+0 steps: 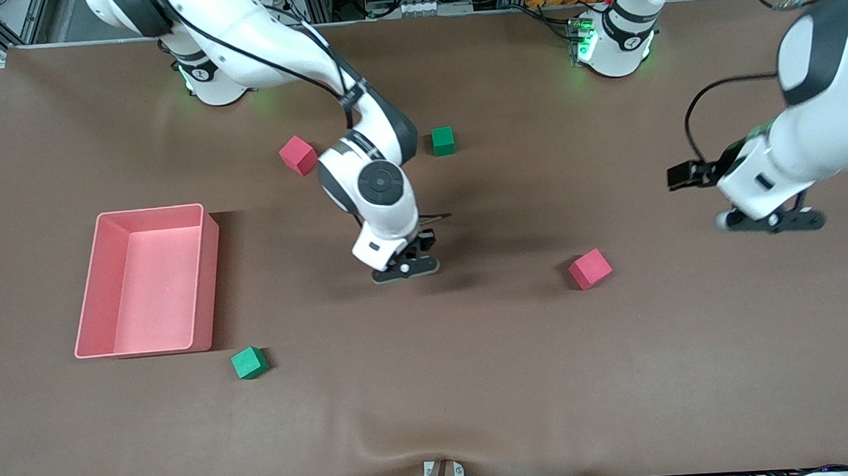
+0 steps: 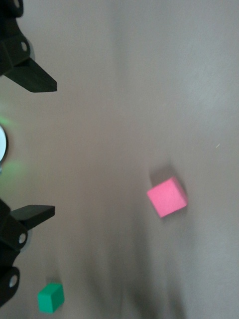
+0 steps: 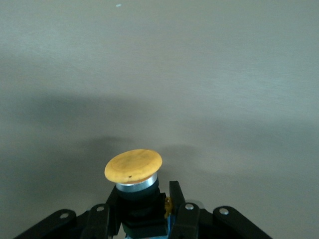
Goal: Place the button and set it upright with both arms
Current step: 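Carry the button to mid-table with the right gripper while the left gripper approaches, then open the right gripper and withdraw while the left gripper reaches the button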
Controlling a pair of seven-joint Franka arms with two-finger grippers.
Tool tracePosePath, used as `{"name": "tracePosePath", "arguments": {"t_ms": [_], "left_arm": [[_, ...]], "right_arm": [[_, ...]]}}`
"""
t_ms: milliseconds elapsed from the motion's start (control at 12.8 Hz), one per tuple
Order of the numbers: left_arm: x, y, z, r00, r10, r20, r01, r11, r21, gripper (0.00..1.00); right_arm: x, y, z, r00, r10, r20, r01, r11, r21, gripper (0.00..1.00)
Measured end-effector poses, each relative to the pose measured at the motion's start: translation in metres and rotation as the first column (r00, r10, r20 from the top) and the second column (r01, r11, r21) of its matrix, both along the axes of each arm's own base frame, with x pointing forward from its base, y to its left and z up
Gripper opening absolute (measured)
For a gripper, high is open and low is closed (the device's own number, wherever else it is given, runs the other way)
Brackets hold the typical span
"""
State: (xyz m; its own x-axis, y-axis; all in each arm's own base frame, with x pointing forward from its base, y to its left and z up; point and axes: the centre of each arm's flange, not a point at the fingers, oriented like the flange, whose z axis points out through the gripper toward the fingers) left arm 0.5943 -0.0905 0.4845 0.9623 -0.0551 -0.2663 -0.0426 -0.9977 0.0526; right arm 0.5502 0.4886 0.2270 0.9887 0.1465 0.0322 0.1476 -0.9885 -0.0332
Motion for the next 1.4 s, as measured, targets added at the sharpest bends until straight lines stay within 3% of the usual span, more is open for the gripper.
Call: {"name": "tracePosePath", "arguments": {"t_ms": [234,312,546,702,936,1092,1248,1404], "left_arm": [[0.01,-0.001,-0.046,0.997,0.012,-0.081,-0.014,1.0,-0.02,1.0],[0.012,-0.003,-0.057,0.995,0.012,-0.097,-0.014,1.0,-0.023,1.0],[0.016,-0.012,-0.075,0.991,0.044,-0.123,-0.052,0.996,-0.068,1.0],[0.018,-0.026,-0.081,0.989,0.083,-0.121,-0.091,0.994,-0.064,1.0],[0.02,-0.072,-0.104,0.986,0.116,-0.116,-0.121,0.992,-0.036,1.0],[0.026,-0.125,-0.121,0.985,0.141,-0.102,-0.144,0.989,-0.016,1.0],[0.031,-0.179,-0.135,0.983,0.171,-0.063,-0.172,0.985,-0.013,1.0],[0.029,-0.225,-0.153,0.979,0.205,-0.019,-0.205,0.978,-0.024,1.0]], "right_arm": [[-0.004,0.026,-0.026,0.999,-0.046,0.008,0.046,0.999,0.014,0.41],[-0.006,0.03,-0.031,0.998,-0.056,0.007,0.056,0.998,0.014,0.46],[0.002,0.033,-0.022,0.997,-0.076,0.028,0.075,0.997,0.025,0.78],[0.022,0.021,0.011,0.992,-0.113,0.05,0.112,0.993,0.032,1.0],[0.07,-0.043,0.093,0.98,-0.19,0.061,0.188,0.981,0.034,1.0],[0.092,-0.101,0.141,0.987,-0.142,0.07,0.141,0.99,0.022,1.0],[0.104,-0.173,0.181,0.993,-0.084,0.078,0.083,0.996,0.009,1.0],[0.097,-0.24,0.218,0.996,-0.032,0.079,0.032,0.999,-0.006,1.0]]}}
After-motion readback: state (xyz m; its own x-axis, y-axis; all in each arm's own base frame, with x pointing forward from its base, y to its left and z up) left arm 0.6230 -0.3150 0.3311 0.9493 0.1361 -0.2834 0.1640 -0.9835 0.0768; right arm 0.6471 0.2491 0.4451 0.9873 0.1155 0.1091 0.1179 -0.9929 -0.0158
